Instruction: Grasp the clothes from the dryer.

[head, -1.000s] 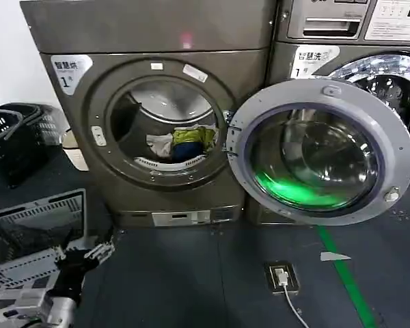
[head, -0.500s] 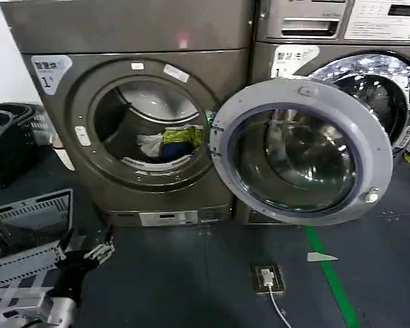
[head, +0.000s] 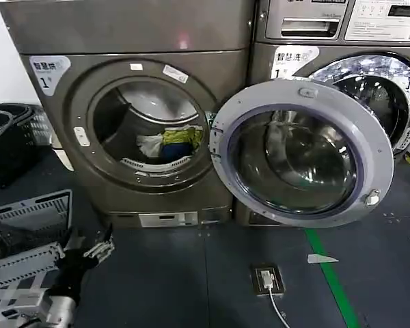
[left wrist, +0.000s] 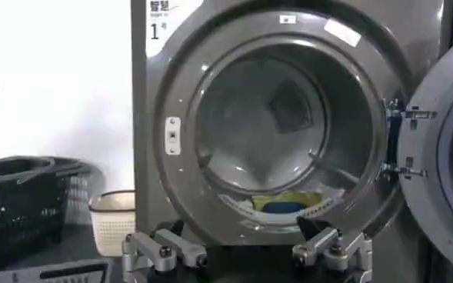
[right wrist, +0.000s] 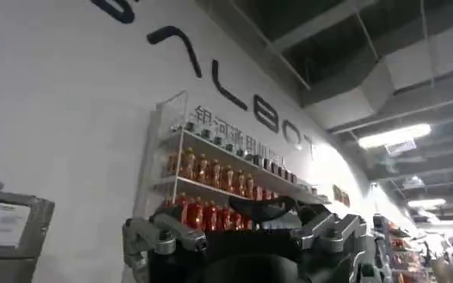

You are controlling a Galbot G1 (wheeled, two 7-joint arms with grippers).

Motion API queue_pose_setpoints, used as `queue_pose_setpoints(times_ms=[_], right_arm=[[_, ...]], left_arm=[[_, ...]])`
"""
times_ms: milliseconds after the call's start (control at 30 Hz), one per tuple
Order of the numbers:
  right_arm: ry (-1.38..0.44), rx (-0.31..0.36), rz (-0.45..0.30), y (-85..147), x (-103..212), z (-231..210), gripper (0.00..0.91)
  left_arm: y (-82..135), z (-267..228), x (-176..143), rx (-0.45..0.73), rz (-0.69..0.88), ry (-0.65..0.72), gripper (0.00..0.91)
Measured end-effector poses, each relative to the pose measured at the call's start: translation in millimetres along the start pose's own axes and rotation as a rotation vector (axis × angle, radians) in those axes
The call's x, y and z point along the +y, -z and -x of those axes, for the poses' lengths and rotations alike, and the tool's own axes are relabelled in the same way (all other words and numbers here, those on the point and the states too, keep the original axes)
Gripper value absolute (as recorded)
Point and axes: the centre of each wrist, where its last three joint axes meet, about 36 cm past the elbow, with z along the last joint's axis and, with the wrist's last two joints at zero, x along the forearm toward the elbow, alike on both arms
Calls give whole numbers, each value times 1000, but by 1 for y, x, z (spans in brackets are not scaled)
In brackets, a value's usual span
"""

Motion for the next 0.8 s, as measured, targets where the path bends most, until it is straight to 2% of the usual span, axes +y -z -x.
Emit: queue_pose_setpoints(times_ms=[800], right_arm=[[60, -52, -19, 0, 11, -8, 907]], left_arm=[[3, 1, 1, -11, -1, -3, 907]])
